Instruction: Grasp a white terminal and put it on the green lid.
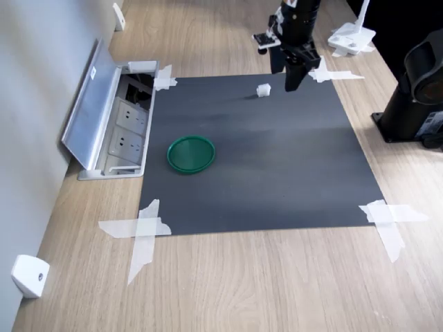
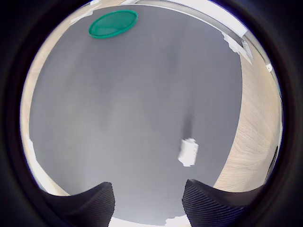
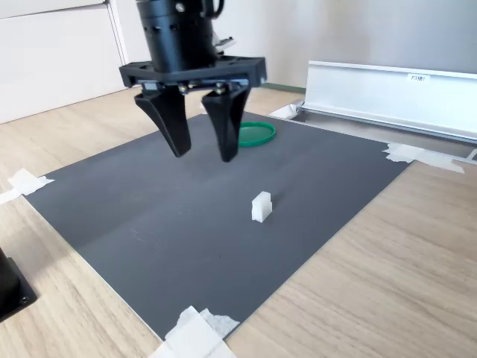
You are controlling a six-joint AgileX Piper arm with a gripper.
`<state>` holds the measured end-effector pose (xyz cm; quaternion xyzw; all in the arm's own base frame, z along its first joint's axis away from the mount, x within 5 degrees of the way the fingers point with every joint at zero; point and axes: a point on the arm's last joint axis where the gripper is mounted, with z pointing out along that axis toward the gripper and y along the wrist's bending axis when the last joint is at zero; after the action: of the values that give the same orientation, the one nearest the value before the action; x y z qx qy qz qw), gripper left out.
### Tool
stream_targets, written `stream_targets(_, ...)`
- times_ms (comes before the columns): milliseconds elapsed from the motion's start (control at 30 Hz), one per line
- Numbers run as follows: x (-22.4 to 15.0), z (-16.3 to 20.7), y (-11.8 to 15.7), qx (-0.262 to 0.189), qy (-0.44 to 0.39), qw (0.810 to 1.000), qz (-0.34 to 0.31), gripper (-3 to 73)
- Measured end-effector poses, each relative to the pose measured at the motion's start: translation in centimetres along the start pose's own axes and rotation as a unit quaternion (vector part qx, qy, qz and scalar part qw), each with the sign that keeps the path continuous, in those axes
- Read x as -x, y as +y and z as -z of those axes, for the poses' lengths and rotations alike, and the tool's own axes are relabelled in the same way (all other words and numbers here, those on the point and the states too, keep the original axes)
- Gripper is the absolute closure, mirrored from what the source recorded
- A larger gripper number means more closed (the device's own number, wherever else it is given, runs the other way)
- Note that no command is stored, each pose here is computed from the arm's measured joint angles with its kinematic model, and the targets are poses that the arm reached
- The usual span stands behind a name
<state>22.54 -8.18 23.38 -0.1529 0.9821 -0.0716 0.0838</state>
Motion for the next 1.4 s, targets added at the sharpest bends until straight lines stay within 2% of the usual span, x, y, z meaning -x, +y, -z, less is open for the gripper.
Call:
stream_targets(200,-0.7,-2.0,-2.2,0.001,0.015,1.000,-0.009,9.1)
stream_targets(433,0.4,-4.0,-3.9,0.005,0.019,0.999,-0.031,10.7)
stream_targets(833,1.6,-7.6,-4.5,0.036,0.030,0.998,-0.046,11.2)
stream_targets(967,1.7,-7.7,-4.6,0.035,0.029,0.998,-0.045,14.0)
stream_targets(1100,1.7,-7.8,-4.7,0.034,0.027,0.998,-0.046,23.4)
stream_targets(1333,1.8,-7.8,-4.5,0.044,0.027,0.997,-0.054,55.5)
stream_targets(1400,1.8,-7.8,-4.5,0.044,0.028,0.997,-0.059,60.5)
